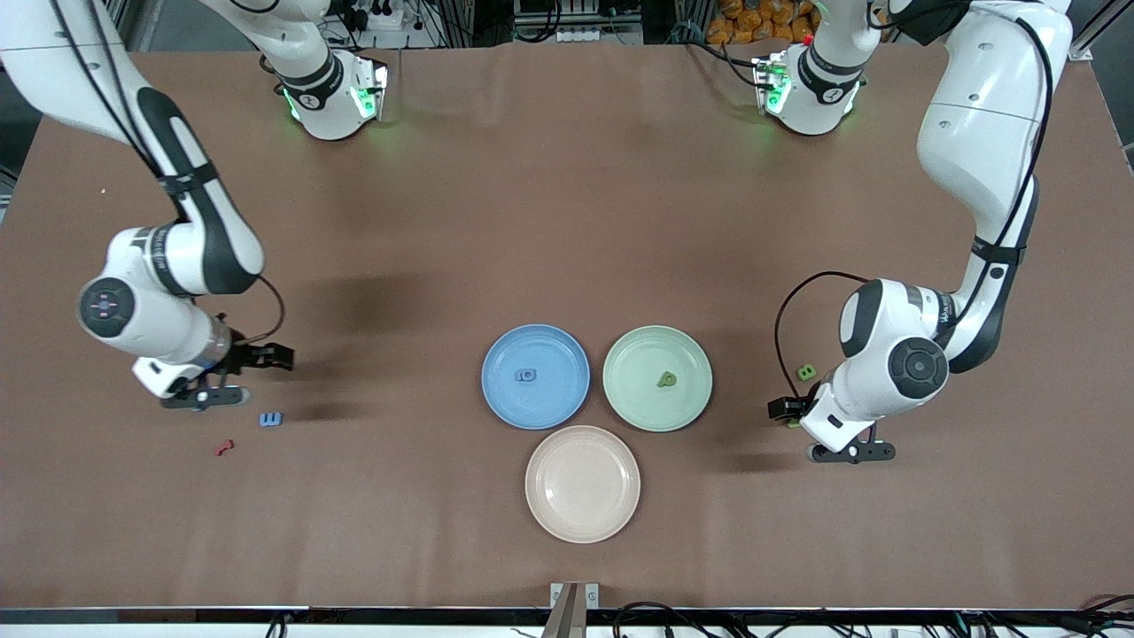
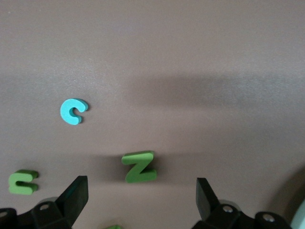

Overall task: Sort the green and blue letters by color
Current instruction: 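Move the left gripper to green Z while the right gripper moves to blue G, then grasp green Z with the left gripper while the right gripper grasps blue G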

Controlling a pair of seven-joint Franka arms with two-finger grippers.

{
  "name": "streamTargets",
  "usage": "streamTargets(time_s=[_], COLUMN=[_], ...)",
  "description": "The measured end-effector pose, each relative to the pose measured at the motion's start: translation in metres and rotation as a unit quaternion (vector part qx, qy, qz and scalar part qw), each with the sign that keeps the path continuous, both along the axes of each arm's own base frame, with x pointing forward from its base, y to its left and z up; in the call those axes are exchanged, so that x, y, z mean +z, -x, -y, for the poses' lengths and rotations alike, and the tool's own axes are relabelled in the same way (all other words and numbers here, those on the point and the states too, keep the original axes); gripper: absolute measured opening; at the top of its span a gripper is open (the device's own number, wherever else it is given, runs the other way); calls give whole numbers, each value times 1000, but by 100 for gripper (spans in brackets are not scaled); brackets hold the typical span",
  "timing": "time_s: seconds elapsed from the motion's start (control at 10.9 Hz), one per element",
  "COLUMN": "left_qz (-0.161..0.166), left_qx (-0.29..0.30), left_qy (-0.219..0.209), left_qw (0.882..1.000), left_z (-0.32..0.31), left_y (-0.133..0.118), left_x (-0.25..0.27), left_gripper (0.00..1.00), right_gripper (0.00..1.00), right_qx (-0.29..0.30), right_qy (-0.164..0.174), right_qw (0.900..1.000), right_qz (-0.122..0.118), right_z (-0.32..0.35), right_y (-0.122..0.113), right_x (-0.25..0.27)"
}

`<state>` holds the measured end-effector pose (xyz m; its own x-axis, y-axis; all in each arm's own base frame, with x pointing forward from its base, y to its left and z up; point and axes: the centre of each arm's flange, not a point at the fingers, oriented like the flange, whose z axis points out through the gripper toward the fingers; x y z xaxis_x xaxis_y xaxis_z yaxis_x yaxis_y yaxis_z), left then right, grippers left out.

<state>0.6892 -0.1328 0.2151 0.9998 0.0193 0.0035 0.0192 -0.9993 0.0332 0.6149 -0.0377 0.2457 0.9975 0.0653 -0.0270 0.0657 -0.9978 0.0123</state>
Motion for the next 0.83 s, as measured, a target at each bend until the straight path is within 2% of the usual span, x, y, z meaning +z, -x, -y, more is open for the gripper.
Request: streamTargets(time_s=[0.37, 0.55, 0.83], left_qz=[3, 4, 2], left_qx=[2, 2, -1], left_qy=[5, 6, 4], left_qw=[1000, 1000, 1000], left_z=[-1, 0, 0], left_y=[0, 0, 1], left_x=[-19, -24, -33], left_gripper=[100, 100, 100], right_gripper=[100, 100, 100], right_qx=[-34, -31, -6], right_qy=[1, 6, 19], right_qw=[998, 998, 998], right_qz=[45, 47, 52], right_z=[59, 75, 91], right_y=[0, 3, -4], right_x=[-26, -47, -48])
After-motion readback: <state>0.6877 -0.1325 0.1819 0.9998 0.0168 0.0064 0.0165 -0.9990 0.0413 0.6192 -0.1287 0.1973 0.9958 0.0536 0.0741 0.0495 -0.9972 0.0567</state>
